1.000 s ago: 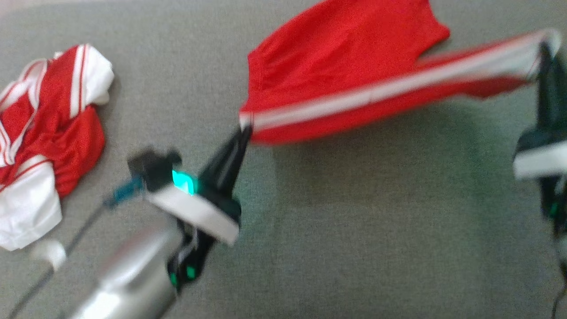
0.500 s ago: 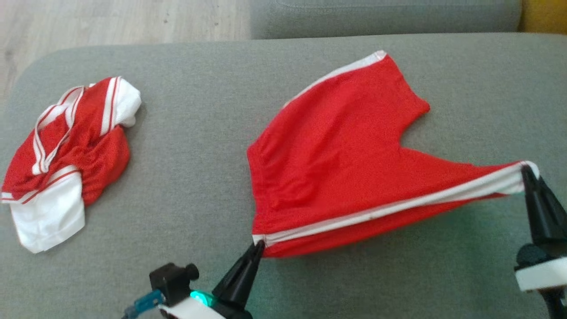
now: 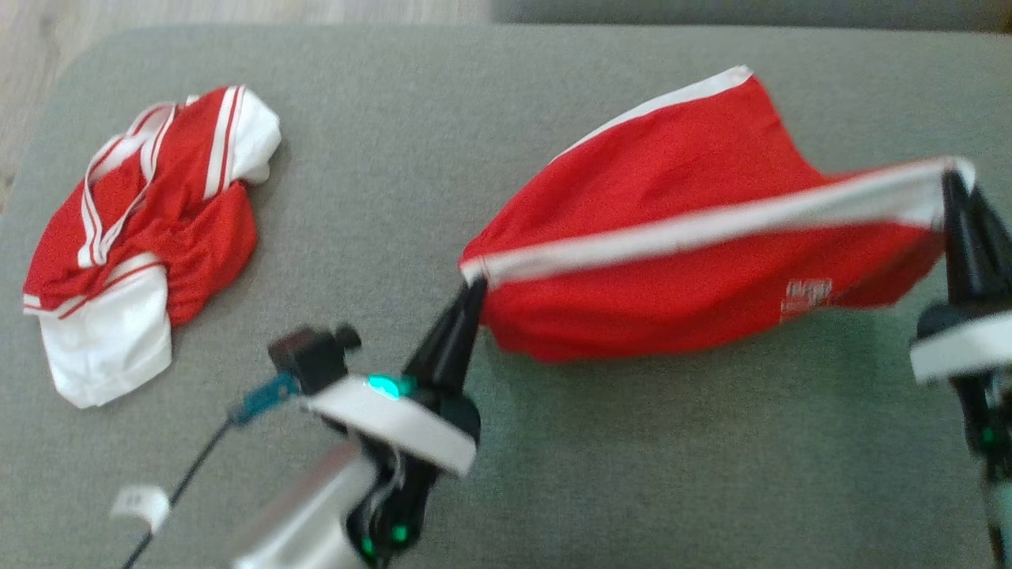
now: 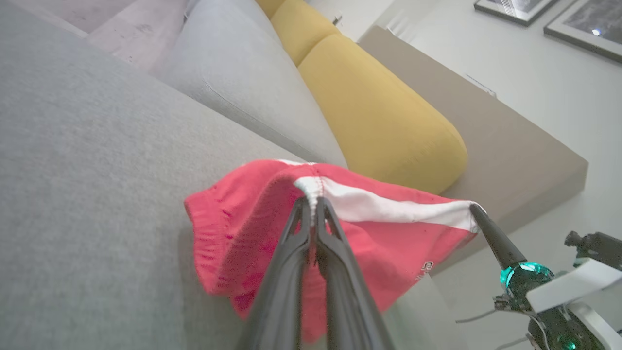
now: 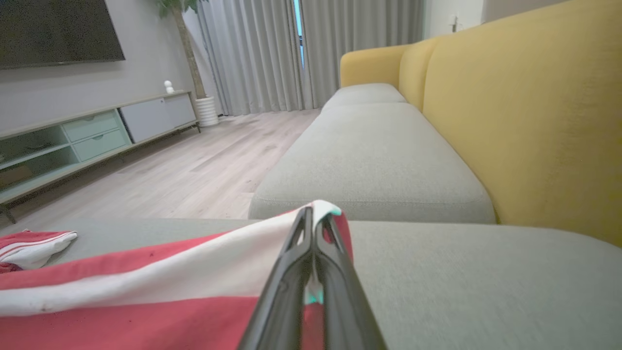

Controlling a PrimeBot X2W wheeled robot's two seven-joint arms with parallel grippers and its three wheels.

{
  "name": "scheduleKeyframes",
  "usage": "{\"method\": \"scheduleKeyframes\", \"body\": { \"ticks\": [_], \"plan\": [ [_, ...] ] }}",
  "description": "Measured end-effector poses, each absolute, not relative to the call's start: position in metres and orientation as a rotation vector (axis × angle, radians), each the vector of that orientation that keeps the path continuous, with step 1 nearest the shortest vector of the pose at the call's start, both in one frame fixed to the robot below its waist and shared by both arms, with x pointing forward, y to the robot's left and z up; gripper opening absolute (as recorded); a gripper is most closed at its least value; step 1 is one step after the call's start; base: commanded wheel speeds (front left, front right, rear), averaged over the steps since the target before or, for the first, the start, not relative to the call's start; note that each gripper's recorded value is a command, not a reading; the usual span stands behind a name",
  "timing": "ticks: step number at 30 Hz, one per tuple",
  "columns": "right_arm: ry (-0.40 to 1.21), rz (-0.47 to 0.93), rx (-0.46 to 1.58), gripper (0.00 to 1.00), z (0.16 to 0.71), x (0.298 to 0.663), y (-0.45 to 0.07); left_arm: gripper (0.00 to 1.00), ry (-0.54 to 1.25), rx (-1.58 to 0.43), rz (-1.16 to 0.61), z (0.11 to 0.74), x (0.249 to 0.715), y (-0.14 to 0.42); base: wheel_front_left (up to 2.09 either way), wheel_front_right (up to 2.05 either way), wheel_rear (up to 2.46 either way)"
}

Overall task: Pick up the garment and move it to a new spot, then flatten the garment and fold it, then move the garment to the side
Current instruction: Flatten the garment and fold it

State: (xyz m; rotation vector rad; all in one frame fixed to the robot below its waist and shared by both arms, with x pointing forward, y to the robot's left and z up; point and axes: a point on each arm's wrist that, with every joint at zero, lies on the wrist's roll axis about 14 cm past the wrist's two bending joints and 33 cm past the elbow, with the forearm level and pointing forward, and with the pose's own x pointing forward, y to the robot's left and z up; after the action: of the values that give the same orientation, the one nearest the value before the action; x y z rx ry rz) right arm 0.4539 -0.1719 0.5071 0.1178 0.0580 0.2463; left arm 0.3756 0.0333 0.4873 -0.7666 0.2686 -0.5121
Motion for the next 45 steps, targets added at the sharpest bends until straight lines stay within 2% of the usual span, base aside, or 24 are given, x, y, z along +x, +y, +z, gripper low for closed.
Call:
{"method": "scheduleKeyframes", "body": {
  "ticks": [2, 9, 21, 22, 23, 24, 25, 26, 27, 28, 29, 37, 42, 45],
  "plan": [
    [0.050, 0.267, 0.103, 0.00, 0.507, 0.485, -0.160, 0.00, 0.256, -0.783, -0.467, 0.485, 0.403, 0.042, 0.00, 0.00, 0.00],
    [0.120, 0.318, 0.071, 0.00, 0.479, 0.535, -0.135, 0.00, 0.293, -0.804, -0.403, 0.467, 0.442, 0.050, 0.00, 0.00, 0.00],
    [0.185, 0.364, 0.045, 0.00, 0.441, 0.583, -0.107, 0.00, 0.327, -0.754, -0.352, 0.446, 0.480, 0.059, 0.00, 0.00, 0.00],
    [0.189, 0.364, 0.042, 0.01, 0.438, 0.585, -0.107, 0.00, 0.330, -0.746, -0.352, 0.444, 0.480, 0.059, 0.00, 0.00, 0.00],
    [0.192, 0.365, 0.041, 0.14, 0.436, 0.587, -0.106, 0.00, 0.333, -0.741, -0.347, 0.442, 0.480, 0.060, 0.00, 0.00, 0.00],
    [0.192, 0.367, 0.041, 0.14, 0.435, 0.588, -0.104, 0.00, 0.336, -0.737, -0.342, 0.440, 0.480, 0.061, 0.00, 0.00, 0.00],
    [0.191, 0.369, 0.039, 0.38, 0.434, 0.589, -0.103, 0.13, 0.337, -0.734, -0.338, 0.438, 0.480, 0.061, 0.00, 0.00, 0.00],
    [0.186, 0.373, 0.036, 0.89, 0.434, 0.590, -0.102, 0.33, 0.339, -0.731, -0.335, 0.436, 0.480, 0.062, 0.00, 0.00, 0.00],
    [0.183, 0.376, 0.036, 1.00, 0.433, 0.591, -0.100, 0.56, 0.345, -0.731, -0.335, 0.434, 0.479, 0.061, 0.00, 0.00, 0.00],
    [0.177, 0.377, 0.042, 1.00, 0.434, 0.592, -0.099, 0.92, 0.354, -0.732, -0.332, 0.431, 0.478, 0.061, 0.00, 0.00, 0.00],
    [0.166, 0.377, 0.047, 1.00, 0.435, 0.593, -0.099, 1.00, 0.357, -0.727, -0.326, 0.429, 0.478, 0.062, 0.00, 0.00, 0.00],
    [0.141, 0.382, 0.100, 1.00, 0.443, 0.575, -0.096, 1.00, 0.311, -0.637, -0.311, 0.437, 0.476, 0.076, 0.00, 0.00, 0.00],
    [0.253, 0.364, 0.125, 1.00, 0.411, 0.533, -0.107, 1.00, 0.174, -0.418, -0.226, 0.460, 0.469, 0.108, 0.00, 0.00, 0.00],
    [0.301, 0.331, 0.123, 1.00, 0.401, 0.523, -0.121, 1.00, 0.088, -0.304, -0.187, 0.474, 0.450, 0.116, 0.00, 0.00, 0.00]
  ]
}}
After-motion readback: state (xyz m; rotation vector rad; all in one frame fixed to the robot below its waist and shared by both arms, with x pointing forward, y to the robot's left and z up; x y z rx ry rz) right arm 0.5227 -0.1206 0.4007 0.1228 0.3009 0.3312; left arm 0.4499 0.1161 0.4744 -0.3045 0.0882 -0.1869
